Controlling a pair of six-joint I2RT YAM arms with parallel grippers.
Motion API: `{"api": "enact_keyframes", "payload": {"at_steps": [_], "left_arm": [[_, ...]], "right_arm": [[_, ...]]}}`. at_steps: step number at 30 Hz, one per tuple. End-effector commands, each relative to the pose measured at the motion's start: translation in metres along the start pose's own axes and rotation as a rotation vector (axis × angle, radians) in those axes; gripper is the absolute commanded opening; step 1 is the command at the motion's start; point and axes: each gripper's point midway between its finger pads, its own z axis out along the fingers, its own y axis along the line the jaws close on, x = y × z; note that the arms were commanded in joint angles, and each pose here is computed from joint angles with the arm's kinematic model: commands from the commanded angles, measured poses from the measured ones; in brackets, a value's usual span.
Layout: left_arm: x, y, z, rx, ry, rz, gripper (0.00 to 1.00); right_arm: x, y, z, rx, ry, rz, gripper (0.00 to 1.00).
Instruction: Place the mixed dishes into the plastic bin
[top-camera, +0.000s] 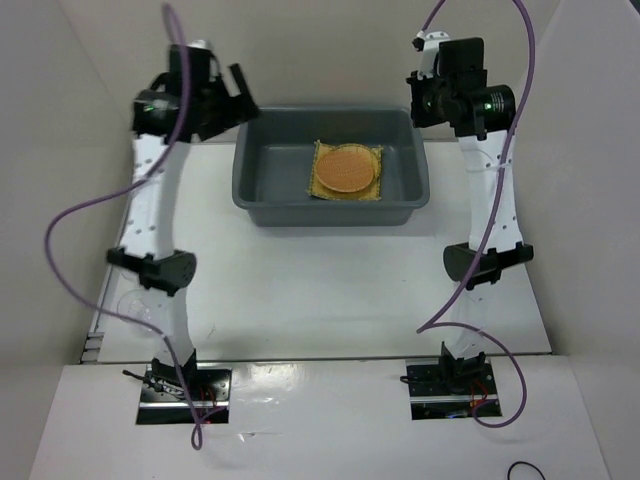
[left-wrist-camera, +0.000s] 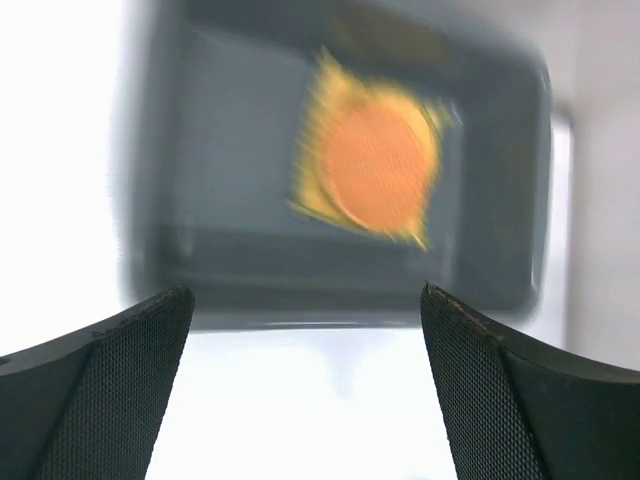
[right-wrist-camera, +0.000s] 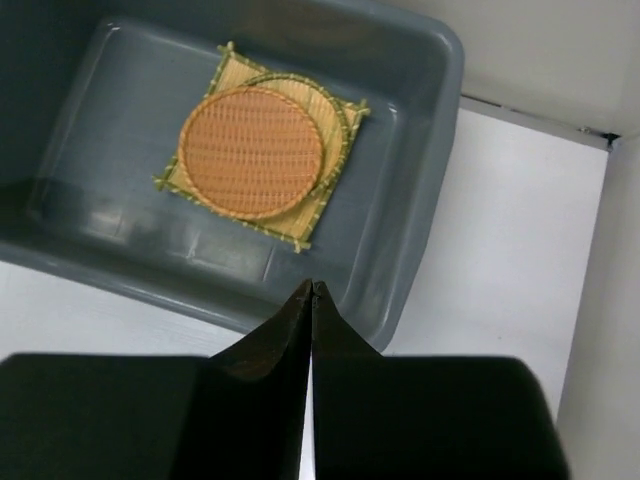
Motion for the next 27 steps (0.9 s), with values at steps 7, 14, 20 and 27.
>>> {"api": "enact_keyframes", "payload": {"at_steps": [7, 14, 20, 27], "left_arm": [[0.019, 0.189, -0.113, -0.305, -0.209, -0.171, 1.0], [0.129, 0.272, -0.104, -0.558, 0.04, -0.169, 1.0], [0.161, 0.304, -0.09, -0.591, 0.12, -0.178, 1.0], [0.176, 0.346, -0.066, -0.581, 0.156, -0.178, 1.0]], "right_arm": [[-0.015, 0.02, -0.03, -0.056, -0.066, -0.003, 0.84], [-0.013, 0.02, -0.039, -0.054, -0.064, -0.003, 0.97], [-0.015, 0.02, -0.044, -0.054, -0.073, -0.003, 0.97], [-0.008, 0.02, -0.051, -0.055, -0.052, -0.003, 0.97]]}}
